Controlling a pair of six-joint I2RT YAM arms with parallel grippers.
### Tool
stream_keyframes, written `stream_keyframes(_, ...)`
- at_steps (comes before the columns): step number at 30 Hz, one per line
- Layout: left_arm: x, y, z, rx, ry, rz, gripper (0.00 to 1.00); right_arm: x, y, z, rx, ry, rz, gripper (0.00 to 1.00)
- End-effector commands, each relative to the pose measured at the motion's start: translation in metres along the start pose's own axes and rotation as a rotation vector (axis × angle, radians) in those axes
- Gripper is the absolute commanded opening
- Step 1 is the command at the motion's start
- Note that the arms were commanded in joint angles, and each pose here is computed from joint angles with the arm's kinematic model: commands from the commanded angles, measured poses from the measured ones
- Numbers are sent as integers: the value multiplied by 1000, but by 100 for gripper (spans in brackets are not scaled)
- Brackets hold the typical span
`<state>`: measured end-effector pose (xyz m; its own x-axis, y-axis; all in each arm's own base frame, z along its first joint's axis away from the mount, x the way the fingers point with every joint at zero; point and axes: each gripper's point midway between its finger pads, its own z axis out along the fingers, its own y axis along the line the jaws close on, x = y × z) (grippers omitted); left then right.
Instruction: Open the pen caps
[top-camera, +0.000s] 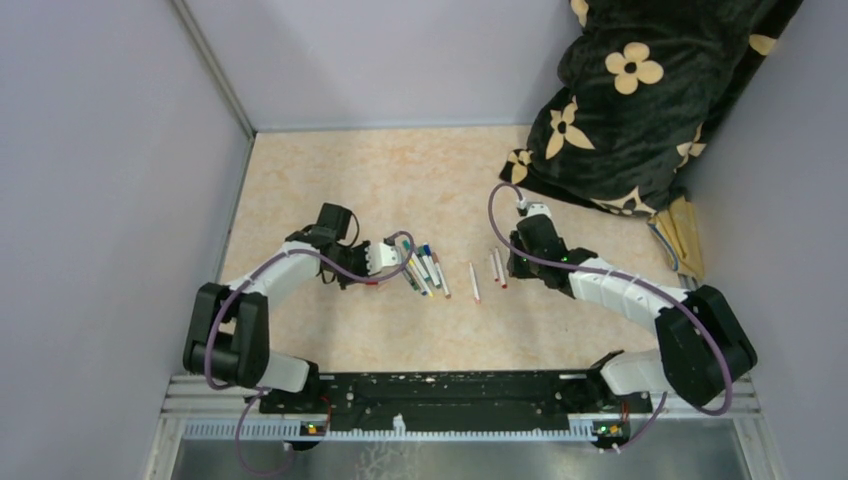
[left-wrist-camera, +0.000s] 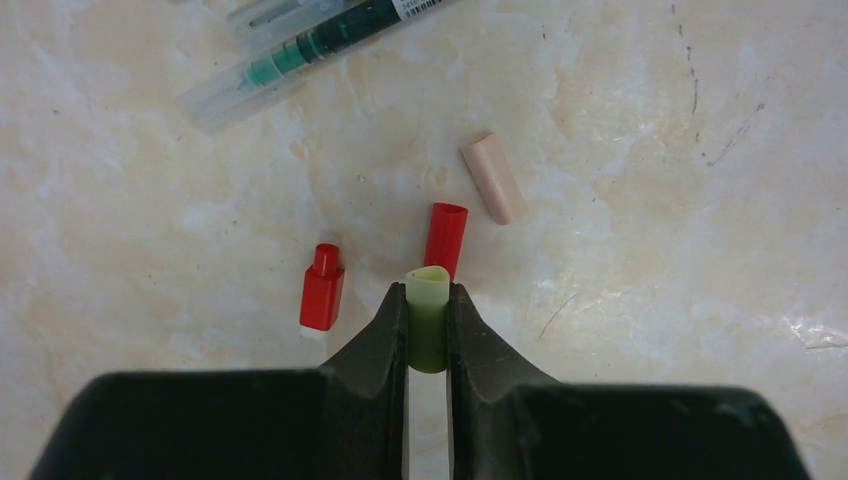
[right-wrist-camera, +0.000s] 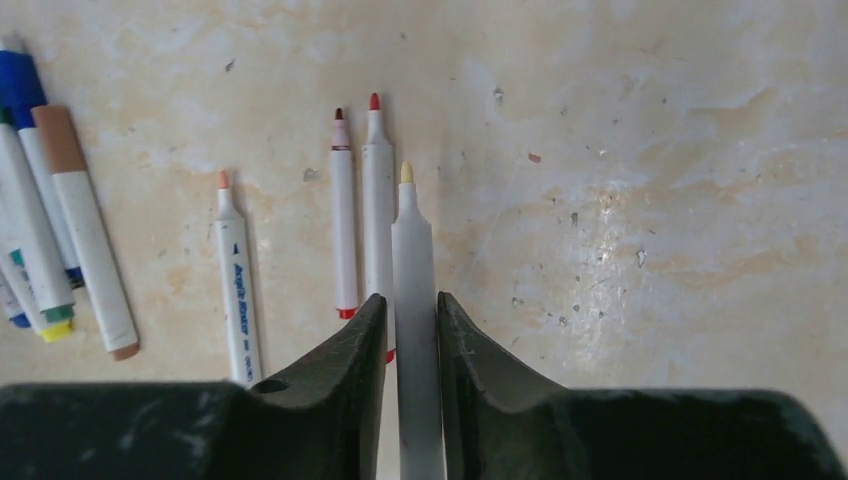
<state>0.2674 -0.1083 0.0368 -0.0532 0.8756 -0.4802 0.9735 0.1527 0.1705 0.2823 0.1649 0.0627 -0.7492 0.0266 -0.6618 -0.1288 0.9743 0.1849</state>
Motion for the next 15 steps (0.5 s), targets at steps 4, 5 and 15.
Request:
stream_keyframes(4, 13, -4, 12, 14, 19, -56, 26, 6, -17, 26, 62, -20, 7, 36)
stream_keyframes(5, 14, -5, 13, 18, 22, -58, 29, 9, -18, 27, 61, -15, 6, 37)
stream_keyframes(15, 11, 1, 9, 15, 27, -71, 42, 9, -10, 27, 16, -6, 16, 38)
